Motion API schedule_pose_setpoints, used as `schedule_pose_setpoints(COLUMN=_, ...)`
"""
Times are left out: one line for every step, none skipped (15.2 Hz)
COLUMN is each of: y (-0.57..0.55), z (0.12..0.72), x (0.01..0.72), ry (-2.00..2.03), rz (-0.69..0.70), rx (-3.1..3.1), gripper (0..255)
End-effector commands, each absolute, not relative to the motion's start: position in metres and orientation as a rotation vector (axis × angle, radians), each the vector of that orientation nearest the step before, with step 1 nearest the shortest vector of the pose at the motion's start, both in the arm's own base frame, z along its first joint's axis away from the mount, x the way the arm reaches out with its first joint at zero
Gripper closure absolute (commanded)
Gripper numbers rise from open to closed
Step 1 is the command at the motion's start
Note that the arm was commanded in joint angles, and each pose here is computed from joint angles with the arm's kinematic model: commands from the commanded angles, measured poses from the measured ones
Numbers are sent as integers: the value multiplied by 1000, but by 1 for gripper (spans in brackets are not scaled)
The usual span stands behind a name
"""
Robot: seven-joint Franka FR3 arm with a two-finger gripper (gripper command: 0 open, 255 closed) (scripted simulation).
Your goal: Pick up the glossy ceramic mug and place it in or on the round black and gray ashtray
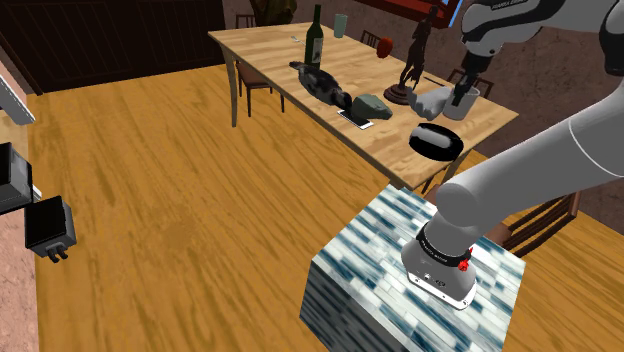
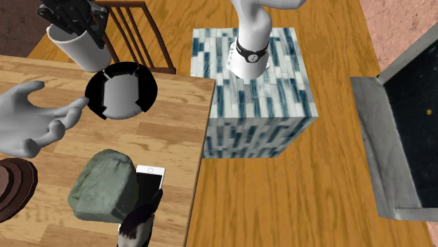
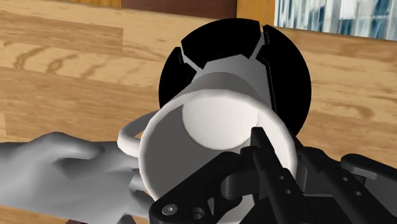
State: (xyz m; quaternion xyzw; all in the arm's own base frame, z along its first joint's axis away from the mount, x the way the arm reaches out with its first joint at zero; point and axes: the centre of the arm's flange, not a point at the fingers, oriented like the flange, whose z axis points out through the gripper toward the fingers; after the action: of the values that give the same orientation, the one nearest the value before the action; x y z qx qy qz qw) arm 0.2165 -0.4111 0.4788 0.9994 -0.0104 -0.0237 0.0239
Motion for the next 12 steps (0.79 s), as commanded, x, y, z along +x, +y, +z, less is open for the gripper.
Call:
schedule_pose_setpoints(y=-412, z=469, x=216, ry=-31, rz=-73, rx=3092, gripper=255)
schedule_pose_setpoints(y=-412, z=464, x=216, ry=-31, rz=-73, rx=3092, gripper=255)
schedule_pose_setpoints(y=-412, z=458, x=216, ry=-31, rz=-73, rx=3092, gripper=255)
schedule_pose_setpoints(y=-412, z=453, x=216, ry=-31, rz=-73, rx=3092, gripper=255)
schedule_pose_setpoints(y=-412, z=448, x=216, ry=-31, rz=-73, rx=3092, gripper=255)
schedule_pose_setpoints(y=-412, z=443, x=216, ry=-31, rz=-73, rx=3092, gripper=255)
schedule_pose_setpoints(y=-412, z=437, x=216, ry=-31, rz=-73, rx=3092, gripper=255)
schedule_pose_setpoints(y=-412, z=432, x=216, ry=-31, rz=-73, rx=3092, gripper=255)
schedule_pose_setpoints(y=-412, z=427, x=216, ry=-31, rz=-73, rx=3092, gripper=255)
schedule_pose_setpoints(y=-412, z=421, x=216, ry=-31, rz=-73, rx=3092, gripper=255)
schedule_pose_setpoints(y=-412, z=416, x=216, ry=-31, rz=-73, rx=3092, gripper=255)
schedule_pose_setpoints(y=-412, z=411, x=216, ry=-31, rz=-73, rx=3092, gripper=255)
